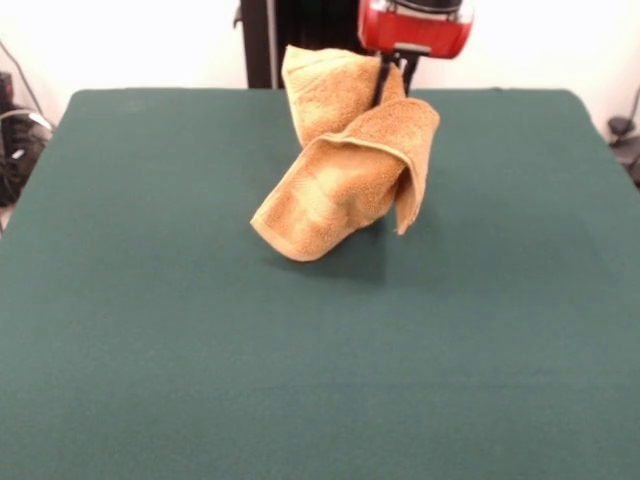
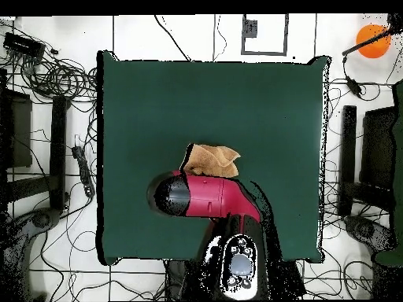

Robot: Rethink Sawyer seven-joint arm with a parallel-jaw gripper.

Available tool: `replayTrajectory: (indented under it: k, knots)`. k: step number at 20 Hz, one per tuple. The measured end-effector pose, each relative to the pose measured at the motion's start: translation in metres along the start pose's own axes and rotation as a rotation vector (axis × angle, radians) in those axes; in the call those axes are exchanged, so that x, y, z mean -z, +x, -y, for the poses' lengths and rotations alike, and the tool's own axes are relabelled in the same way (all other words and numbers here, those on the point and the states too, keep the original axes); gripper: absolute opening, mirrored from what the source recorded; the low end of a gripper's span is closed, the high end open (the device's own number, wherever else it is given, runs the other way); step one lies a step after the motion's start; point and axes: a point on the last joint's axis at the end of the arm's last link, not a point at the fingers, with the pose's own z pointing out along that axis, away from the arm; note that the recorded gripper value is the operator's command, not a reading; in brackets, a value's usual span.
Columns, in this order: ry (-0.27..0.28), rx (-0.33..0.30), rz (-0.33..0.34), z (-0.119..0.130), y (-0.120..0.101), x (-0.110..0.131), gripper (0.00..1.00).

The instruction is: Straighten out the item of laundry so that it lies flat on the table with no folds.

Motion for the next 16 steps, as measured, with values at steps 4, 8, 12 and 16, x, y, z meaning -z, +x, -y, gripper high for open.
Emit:
replayTrajectory:
  k: [4,8,12,16]
  knots:
    - [0.003,0.002,0.001,-0.001,0.001,0.001,0.00]
    - [0.007,0.008,0.002,-0.004,0.002,0.002,0.00]
    - [0.018,0.019,0.005,-0.013,0.005,0.005,0.00]
    - [0.020,0.031,0.005,-0.022,0.007,0.006,0.00]
